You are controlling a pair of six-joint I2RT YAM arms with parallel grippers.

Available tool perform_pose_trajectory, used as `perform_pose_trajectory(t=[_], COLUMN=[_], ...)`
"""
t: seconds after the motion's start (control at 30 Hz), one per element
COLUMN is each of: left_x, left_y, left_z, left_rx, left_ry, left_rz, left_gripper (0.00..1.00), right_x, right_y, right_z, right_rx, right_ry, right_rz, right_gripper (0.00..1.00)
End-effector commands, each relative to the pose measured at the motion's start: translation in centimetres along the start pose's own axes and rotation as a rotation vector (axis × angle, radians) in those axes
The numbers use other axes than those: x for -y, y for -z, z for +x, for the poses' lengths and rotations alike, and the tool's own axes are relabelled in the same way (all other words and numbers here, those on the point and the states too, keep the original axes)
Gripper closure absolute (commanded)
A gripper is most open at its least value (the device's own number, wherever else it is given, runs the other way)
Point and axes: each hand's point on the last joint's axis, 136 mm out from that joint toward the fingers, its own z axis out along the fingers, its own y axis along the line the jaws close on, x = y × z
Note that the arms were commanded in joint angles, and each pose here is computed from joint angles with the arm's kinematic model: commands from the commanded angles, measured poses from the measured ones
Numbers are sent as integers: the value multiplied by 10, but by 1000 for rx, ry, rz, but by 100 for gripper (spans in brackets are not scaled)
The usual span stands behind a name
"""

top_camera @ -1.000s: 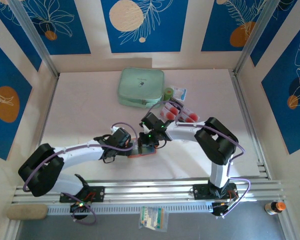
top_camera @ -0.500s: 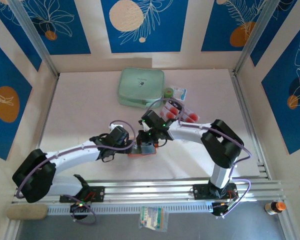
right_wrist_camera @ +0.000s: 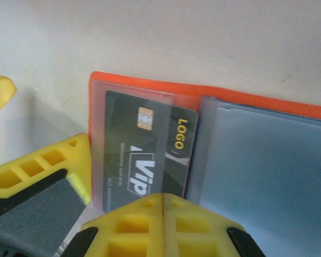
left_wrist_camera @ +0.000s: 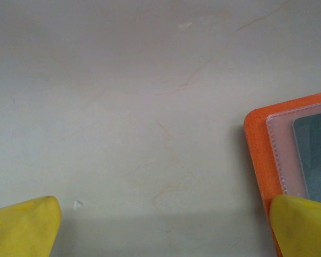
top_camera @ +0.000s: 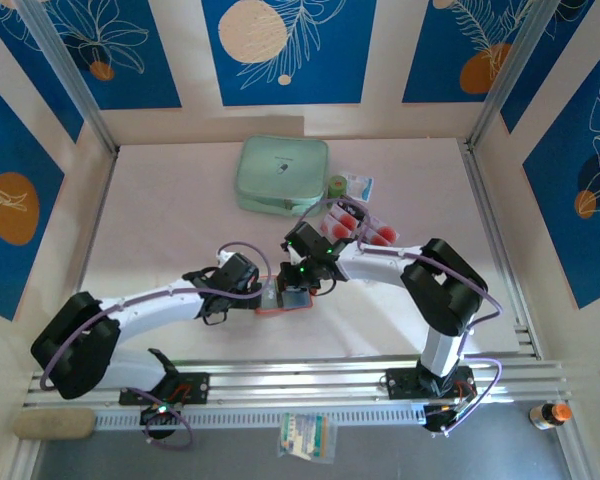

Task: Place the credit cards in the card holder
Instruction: Insert the credit card into the card slot.

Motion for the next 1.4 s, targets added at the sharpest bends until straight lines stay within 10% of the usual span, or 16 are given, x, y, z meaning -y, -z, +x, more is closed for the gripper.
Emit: perform_pose_trajectory(t=[0.0,1.37], left_x=[-10,-8], left_y=[-6,14], left_z=[8,-24], left_rx=[-26,50], left_ry=[3,40], left_rz=[-47,2], left_gripper=[0,0], right_x=[9,-8], right_y=[-6,-24], right_z=[5,15], right_rx=[-25,-79], right_ry=[-11,-4], right_rz=[29,30], right_gripper=[98,98])
